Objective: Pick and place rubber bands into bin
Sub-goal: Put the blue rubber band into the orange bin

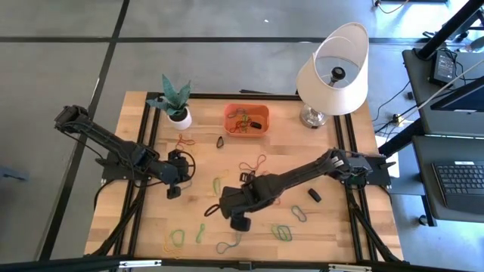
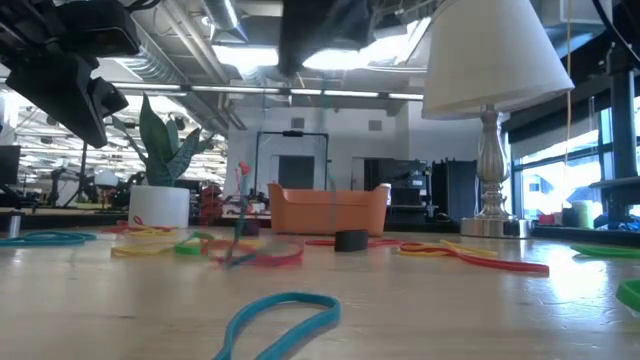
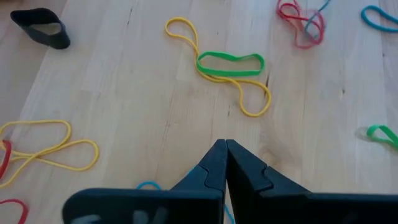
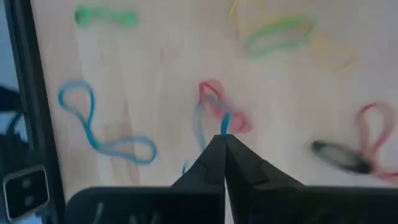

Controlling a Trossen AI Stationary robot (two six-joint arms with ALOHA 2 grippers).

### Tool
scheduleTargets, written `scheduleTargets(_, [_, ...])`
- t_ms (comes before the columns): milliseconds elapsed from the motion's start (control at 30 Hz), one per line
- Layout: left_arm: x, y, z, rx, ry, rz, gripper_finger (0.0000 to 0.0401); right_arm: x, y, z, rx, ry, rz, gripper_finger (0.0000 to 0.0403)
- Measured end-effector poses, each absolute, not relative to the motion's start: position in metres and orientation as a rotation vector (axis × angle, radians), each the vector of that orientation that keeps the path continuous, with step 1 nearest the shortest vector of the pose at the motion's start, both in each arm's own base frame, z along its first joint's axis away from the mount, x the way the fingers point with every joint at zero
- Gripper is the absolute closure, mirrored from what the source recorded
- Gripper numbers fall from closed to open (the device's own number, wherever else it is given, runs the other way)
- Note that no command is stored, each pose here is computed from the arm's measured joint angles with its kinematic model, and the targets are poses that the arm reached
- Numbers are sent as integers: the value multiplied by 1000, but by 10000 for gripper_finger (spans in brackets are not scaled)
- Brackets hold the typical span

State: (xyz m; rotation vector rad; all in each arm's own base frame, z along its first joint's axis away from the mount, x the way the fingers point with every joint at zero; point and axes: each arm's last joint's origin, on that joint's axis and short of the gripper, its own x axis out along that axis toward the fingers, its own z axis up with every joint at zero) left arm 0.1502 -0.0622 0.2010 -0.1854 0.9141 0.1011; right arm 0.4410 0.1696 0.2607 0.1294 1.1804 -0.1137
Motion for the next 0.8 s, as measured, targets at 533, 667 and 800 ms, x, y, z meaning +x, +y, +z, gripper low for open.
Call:
scheduleTargets(533, [150,-62,201,-168,915,92,398,427,161,304,91,1133,-216,402])
scheduleTargets(667, [150,-62,201,-169,916,92,398,425,160,308,92,1125,-220,402])
scheduleTargets(800, [150,-62,201,-169,916,92,398,421,158,317,87,1096,-240,402])
